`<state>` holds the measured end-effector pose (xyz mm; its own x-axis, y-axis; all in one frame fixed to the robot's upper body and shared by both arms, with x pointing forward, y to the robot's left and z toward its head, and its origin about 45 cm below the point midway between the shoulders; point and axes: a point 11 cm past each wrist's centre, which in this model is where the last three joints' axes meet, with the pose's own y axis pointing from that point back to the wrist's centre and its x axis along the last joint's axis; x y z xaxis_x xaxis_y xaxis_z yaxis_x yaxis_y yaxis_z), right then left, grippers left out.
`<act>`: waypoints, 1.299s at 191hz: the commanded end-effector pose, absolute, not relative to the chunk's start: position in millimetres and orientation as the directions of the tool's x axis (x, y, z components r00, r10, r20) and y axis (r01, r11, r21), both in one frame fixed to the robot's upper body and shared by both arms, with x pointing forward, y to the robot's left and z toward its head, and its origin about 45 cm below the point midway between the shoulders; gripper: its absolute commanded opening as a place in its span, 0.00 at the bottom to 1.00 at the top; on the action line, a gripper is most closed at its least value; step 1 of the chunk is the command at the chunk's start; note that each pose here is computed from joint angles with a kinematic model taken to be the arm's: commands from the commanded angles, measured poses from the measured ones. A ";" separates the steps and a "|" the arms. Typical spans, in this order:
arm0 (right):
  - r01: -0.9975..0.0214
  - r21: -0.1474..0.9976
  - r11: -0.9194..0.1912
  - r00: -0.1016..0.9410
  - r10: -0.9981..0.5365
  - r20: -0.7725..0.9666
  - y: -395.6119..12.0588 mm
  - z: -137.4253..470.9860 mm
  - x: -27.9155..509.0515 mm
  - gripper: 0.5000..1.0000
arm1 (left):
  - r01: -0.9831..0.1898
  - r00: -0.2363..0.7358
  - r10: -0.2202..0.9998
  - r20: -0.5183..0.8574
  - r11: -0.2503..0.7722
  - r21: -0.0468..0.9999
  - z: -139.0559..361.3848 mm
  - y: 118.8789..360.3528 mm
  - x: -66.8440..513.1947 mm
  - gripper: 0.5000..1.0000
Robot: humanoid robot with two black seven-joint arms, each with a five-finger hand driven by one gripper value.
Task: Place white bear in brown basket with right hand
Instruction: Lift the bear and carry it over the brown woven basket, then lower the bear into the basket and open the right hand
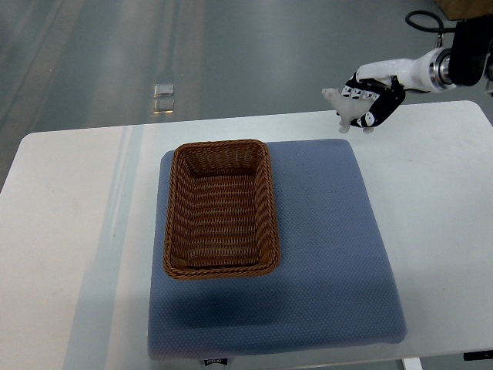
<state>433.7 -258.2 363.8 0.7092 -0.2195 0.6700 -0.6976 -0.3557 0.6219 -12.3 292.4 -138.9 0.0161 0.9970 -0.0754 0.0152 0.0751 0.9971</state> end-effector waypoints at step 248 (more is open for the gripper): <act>-0.574 0.650 -0.498 0.798 -0.163 0.580 -34.4 210.5 421.8 0.00 | 0.015 0.019 0.997 -0.073 0.073 0.997 -138.9 293.3 -12.3 1.00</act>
<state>420.5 -30.1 215.4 0.7974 -0.1517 0.5841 -0.5697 -0.5086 0.6456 -12.2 294.0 -138.9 0.0173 0.9973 -0.0707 0.0152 0.0705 0.9974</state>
